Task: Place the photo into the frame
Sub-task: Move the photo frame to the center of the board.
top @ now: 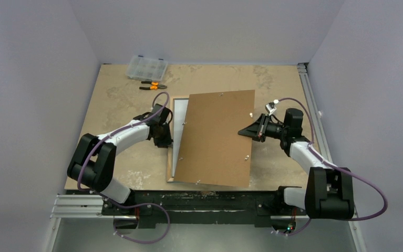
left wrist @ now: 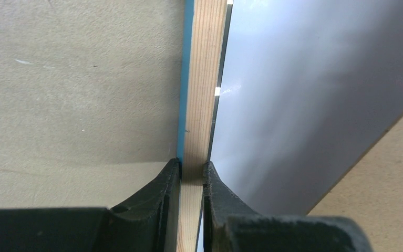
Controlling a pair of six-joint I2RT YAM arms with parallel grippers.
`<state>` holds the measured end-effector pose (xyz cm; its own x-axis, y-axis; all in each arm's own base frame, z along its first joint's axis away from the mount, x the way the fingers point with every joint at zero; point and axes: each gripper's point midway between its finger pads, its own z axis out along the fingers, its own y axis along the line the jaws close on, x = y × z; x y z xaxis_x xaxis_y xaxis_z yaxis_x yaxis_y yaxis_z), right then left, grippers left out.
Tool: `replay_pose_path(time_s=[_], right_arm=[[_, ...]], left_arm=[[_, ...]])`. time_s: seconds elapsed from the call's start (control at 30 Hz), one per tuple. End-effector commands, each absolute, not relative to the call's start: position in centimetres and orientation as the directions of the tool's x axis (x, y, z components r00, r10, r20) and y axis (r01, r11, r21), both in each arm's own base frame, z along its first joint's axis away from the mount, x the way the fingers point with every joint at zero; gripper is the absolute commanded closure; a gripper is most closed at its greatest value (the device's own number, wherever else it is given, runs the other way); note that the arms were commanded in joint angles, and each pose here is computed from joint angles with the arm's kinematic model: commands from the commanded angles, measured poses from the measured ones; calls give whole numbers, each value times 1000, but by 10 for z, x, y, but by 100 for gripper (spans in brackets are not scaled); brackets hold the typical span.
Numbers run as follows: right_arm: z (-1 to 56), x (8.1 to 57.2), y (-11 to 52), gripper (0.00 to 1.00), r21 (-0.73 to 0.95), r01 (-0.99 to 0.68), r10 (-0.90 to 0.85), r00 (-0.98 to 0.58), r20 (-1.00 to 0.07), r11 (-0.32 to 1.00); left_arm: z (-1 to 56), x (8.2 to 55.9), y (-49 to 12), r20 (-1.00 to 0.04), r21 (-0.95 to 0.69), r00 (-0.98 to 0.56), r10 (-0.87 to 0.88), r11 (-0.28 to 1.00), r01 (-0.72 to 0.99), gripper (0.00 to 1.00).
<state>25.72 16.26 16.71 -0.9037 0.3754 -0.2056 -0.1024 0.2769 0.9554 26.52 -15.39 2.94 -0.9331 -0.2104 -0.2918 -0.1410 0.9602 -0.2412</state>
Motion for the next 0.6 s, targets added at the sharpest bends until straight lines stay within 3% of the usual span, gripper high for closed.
replay_pose_path(time_s=[0.0, 0.07, 0.2, 0.3, 0.4, 0.57], right_arm=[[189, 266, 171, 100, 942, -213, 333, -896, -294, 259], [189, 269, 171, 100, 942, -216, 330, -897, -296, 257], [189, 269, 184, 100, 943, -228, 287, -912, -294, 242], [191, 273, 190, 100, 942, -239, 273, -914, -300, 236], [193, 278, 196, 100, 940, -252, 258, -916, -308, 229], [196, 286, 204, 100, 943, -257, 236, -923, -305, 212]], left_arm=[[40, 271, -139, -346, -230, -914, -210, 964, -134, 100], [40, 272, -135, -352, -243, -910, -219, 960, -137, 98], [48, 273, -135, -357, -305, -904, -235, 944, -125, 69], [58, 273, -134, -371, -339, -896, -244, 934, -113, 55], [68, 272, -129, -378, -386, -884, -274, 915, -118, 48], [77, 275, -120, -386, -436, -863, -325, 889, -140, 47]])
